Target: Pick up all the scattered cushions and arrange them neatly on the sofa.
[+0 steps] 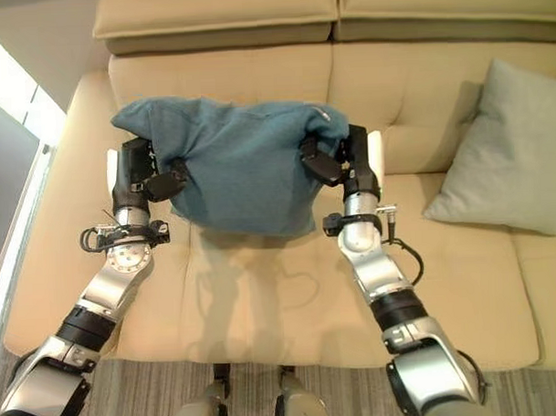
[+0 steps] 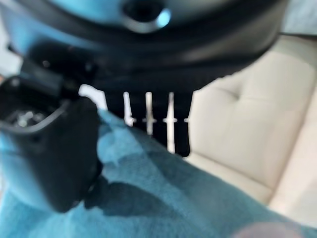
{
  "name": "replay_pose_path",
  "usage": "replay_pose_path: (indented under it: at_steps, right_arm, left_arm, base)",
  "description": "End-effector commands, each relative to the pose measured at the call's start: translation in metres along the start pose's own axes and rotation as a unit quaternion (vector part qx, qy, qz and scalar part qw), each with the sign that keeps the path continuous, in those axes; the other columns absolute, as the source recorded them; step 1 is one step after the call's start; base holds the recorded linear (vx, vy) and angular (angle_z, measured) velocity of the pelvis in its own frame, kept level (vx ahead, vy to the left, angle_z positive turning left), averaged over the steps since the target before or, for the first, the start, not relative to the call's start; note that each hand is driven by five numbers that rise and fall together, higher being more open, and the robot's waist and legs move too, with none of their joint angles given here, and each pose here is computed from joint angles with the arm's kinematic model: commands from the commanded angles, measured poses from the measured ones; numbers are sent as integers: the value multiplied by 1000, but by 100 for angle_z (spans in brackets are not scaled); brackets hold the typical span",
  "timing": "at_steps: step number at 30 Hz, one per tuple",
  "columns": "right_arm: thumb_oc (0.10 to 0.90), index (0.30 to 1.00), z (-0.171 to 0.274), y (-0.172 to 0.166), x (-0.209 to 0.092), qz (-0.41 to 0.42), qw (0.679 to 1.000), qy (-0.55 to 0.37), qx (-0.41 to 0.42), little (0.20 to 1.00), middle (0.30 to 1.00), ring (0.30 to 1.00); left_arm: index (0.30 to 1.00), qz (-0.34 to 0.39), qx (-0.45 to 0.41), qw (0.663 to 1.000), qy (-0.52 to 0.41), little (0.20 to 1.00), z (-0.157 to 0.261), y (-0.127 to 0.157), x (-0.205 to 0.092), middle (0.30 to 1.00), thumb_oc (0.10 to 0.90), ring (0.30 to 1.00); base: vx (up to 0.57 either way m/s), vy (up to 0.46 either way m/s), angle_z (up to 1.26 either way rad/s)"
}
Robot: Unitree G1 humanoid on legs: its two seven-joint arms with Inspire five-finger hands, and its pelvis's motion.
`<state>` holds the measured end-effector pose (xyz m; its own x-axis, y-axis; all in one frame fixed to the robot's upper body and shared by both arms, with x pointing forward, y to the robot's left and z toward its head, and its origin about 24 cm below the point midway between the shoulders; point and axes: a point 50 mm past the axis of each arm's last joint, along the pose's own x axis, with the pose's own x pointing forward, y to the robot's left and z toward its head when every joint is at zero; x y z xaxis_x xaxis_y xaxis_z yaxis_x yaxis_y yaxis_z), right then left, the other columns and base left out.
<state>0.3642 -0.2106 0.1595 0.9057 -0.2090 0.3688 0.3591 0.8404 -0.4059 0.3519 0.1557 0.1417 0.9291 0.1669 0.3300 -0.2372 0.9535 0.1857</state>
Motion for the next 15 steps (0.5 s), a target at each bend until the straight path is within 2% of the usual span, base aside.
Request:
replay_pose_path:
  at_steps: [1,10,11,12,13,14,15]
  right_arm:
    - [400,300,72,-25,32,-56,989,-136,29,300,300,300]
    - [400,300,60,-29,41,-59,993,-102,-18,300,300,300]
    - [450,375,62,-29,43,-62,993,-102,-19,375,375,375]
    - [744,815,67,-29,47,-70,992,-106,-25,815,815,815]
    - [800,900,73,-33,50,-79,990,-115,-36,900,900,900]
    - [800,900,79,-36,54,-88,987,-124,-51,900,900,900]
    - [800,900,80,-36,55,-88,987,-125,-51,900,900,900]
  left_arm:
    - [300,18,-18,984,-179,300,77,14,31,300,400,300]
    - [300,17,-7,994,-112,300,45,16,33,300,400,300]
    - [300,19,-5,994,-108,300,44,16,35,300,400,300]
    - [342,23,-3,993,-113,342,49,16,40,342,428,342]
    - [519,26,3,993,-118,519,53,16,43,519,546,519]
    - [792,31,9,991,-127,792,60,17,47,792,728,792]
    - [900,31,9,991,-128,900,60,18,48,900,800,900]
  base:
    - [-53,-14,3]
    - [-57,-21,5]
    - [-28,-20,3]
    - [-36,-23,2]
    - [0,0,0]
    - [0,0,0]
    - [-30,3,0]
